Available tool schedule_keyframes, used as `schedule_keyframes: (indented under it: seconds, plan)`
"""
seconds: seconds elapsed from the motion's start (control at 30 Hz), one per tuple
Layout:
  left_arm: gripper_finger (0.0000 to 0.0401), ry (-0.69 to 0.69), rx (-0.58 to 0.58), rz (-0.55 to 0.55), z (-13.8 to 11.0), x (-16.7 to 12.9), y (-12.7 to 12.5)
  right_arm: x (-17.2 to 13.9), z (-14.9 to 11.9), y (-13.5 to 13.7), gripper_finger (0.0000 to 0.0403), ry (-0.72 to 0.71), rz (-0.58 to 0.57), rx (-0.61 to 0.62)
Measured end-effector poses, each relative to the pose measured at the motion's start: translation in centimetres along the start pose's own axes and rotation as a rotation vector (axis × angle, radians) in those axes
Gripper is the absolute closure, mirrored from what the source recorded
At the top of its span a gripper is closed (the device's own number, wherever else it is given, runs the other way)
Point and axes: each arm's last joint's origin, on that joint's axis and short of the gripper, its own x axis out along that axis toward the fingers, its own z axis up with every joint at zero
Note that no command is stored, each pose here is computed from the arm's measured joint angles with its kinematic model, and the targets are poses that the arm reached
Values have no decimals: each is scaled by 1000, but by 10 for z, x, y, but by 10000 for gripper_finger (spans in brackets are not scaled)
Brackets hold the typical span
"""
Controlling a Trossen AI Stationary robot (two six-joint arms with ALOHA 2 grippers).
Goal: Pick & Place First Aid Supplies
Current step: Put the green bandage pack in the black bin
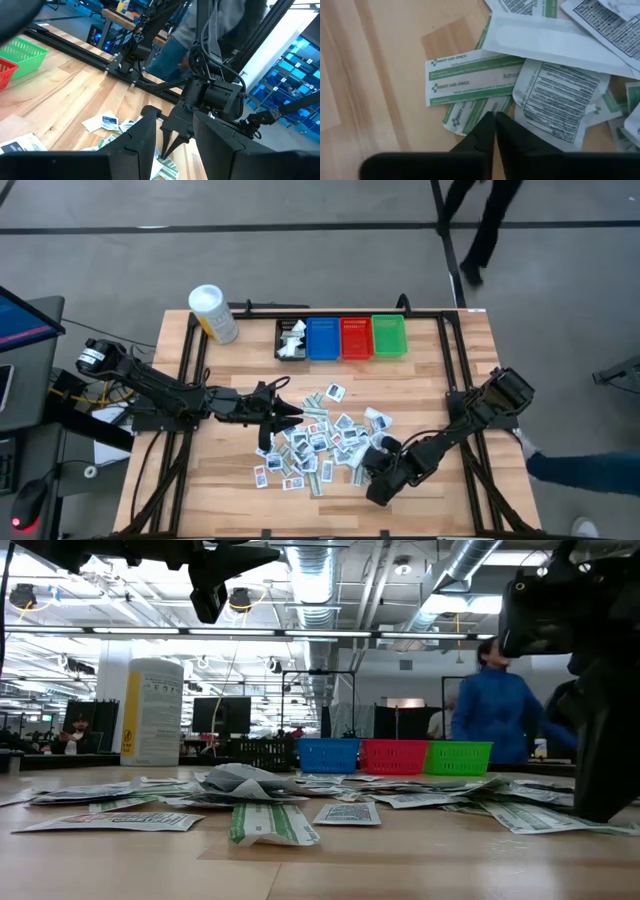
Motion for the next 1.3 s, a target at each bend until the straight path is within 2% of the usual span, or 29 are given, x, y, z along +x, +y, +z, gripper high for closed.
schedule_keyframes:
  seconds: [0.2, 0.43, 0.63, 0.8, 0.93, 1.3]
  plan:
    - [270, 0, 0, 0, 0, 0, 0, 0, 0, 2, 377, -17, 25, 5]
    - [270, 0, 0, 0, 0, 0, 0, 1, 4, 11, 314, -57, 128, 20]
    - [270, 0, 0, 0, 0, 0, 0, 1, 5, 12, 243, -62, 138, 20]
    - [270, 0, 0, 0, 0, 0, 0, 1, 3, 7, 207, -39, 75, -4]
    - [270, 0, 0, 0, 0, 0, 0, 0, 1, 3, 203, -22, 23, -20]
    - [270, 1, 0, 0, 0, 0, 0, -4, -5, -11, 231, 32, -138, -90]
